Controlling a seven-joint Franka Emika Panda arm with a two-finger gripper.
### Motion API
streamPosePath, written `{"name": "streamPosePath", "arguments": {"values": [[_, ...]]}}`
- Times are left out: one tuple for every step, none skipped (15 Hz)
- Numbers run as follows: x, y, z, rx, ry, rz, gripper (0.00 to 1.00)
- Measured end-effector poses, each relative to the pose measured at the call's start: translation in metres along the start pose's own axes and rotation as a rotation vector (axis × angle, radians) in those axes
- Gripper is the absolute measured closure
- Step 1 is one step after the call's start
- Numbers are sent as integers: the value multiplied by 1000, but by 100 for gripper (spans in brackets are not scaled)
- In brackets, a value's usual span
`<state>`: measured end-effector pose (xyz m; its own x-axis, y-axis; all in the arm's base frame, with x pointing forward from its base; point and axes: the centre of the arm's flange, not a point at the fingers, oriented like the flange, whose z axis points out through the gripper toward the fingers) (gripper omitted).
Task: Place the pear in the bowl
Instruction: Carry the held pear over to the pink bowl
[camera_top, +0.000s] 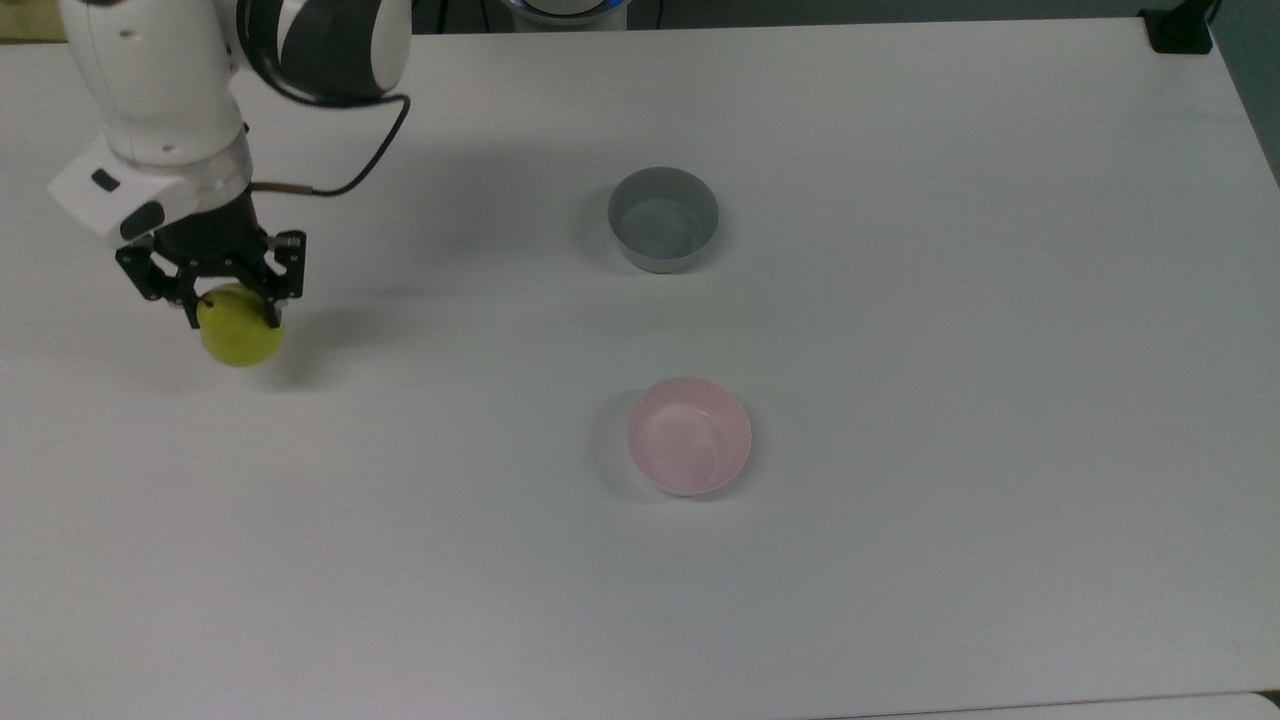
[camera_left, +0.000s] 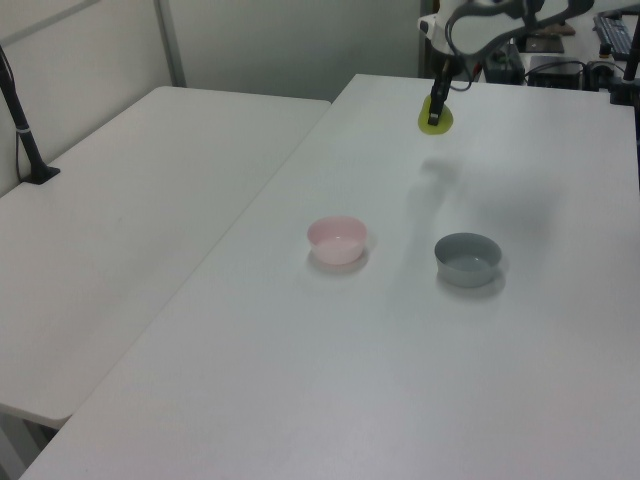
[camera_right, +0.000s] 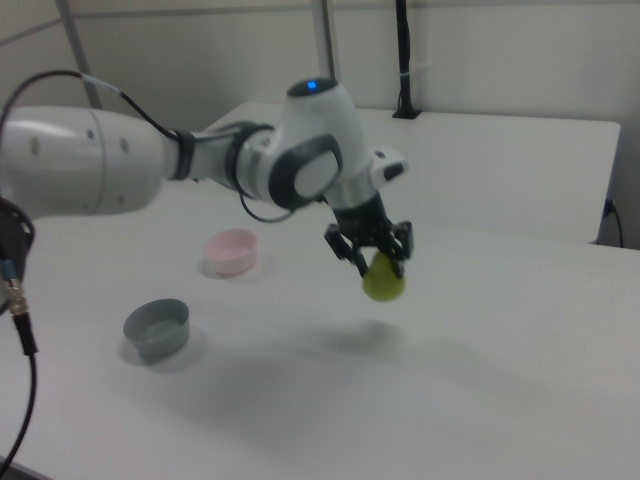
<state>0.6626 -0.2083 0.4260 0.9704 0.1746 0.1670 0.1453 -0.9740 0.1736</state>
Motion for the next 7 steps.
{"name": "streamPosePath", "arguments": {"values": [[1,-7,-18,16,-9,-5,36],[2,-15,-35,32,-16,-4,36],[3,-24,-52,45,-21,-1,36],[4,-40,-75,62,-26,-1,36],[5,-51,-87,71,-31,-1,36],[7,-70,-103,82,-38,-1,36],[9,-82,-111,88,-43,3,36]]}}
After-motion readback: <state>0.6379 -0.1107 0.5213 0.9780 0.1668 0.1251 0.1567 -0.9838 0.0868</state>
